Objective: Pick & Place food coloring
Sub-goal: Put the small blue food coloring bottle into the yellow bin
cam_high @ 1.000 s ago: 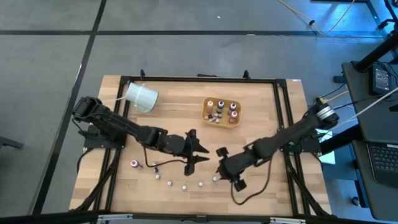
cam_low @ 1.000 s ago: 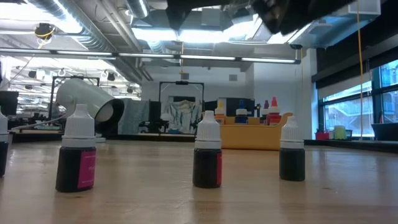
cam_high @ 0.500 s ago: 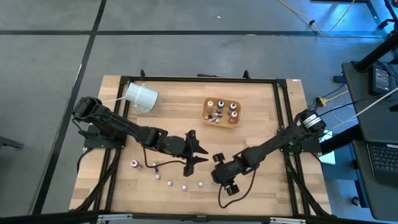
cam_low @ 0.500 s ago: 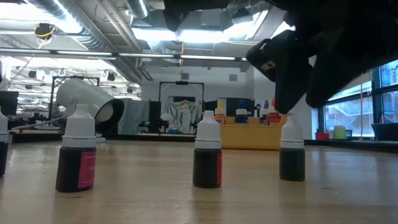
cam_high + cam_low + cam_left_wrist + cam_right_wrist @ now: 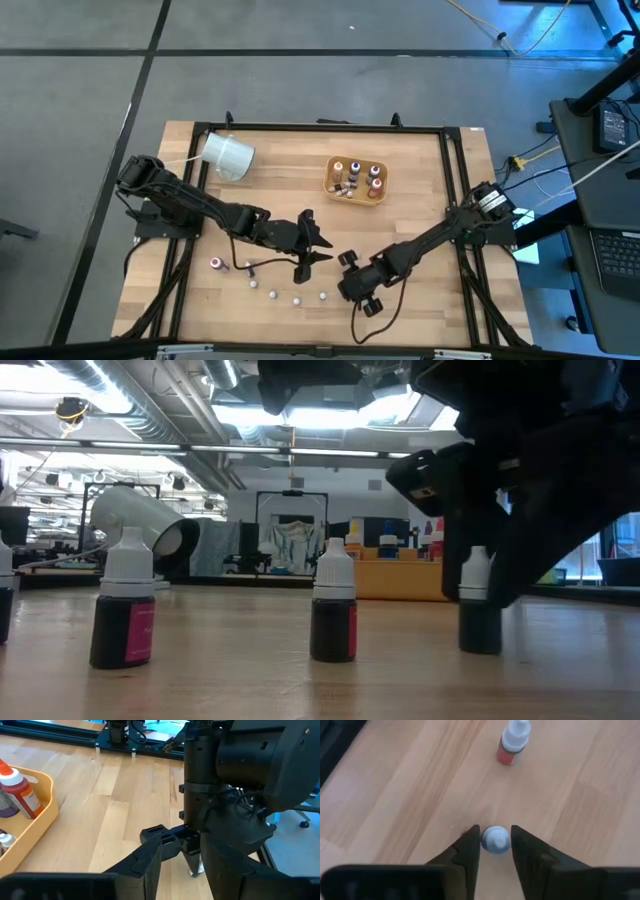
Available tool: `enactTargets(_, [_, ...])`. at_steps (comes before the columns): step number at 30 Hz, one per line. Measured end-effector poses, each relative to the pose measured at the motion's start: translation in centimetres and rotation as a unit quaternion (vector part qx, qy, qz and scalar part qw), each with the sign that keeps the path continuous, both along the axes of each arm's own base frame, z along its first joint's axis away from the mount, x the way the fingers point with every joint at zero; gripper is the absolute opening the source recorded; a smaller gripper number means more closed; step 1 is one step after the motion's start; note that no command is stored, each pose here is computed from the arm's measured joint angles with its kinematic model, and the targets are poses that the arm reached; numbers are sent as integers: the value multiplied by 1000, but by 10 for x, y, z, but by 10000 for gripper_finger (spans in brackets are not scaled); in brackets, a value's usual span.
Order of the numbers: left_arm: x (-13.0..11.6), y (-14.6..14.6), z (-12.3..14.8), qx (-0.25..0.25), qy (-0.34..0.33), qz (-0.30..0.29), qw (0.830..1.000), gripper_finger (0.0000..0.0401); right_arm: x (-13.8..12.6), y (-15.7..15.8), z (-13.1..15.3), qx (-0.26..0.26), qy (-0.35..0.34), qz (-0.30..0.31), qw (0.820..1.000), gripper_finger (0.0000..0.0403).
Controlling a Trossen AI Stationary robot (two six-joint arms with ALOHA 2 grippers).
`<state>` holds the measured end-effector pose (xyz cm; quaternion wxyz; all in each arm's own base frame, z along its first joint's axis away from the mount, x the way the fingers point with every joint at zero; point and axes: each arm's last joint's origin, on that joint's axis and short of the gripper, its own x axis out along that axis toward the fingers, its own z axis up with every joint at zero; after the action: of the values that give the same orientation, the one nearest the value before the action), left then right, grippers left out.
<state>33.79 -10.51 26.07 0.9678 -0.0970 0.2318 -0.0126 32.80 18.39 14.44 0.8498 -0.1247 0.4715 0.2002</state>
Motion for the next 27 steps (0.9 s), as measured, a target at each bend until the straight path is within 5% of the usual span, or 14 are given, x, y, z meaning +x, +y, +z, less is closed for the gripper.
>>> enactTargets(5, [0, 0, 0, 1, 0, 1, 1000, 132, 0, 1, 0, 4, 0, 3, 1000, 66])
enactTargets(11, [0, 0, 0, 1, 0, 1, 1000, 133, -3, 0, 5, 11, 4, -10, 1000, 64])
enactTargets(19, [0, 0, 0, -1, 0, -3, 1000, 131, -17, -42, 81, 3, -60, -89, 994, 65])
enactTargets(23, [0, 0, 0, -1, 0, -3, 1000, 134, -32, -81, 128, -19, -132, -194, 972, 70])
enactTargets(27, [0, 0, 0, 3, -1, 6, 1000, 132, -45, -124, 158, -12, -177, -321, 930, 73])
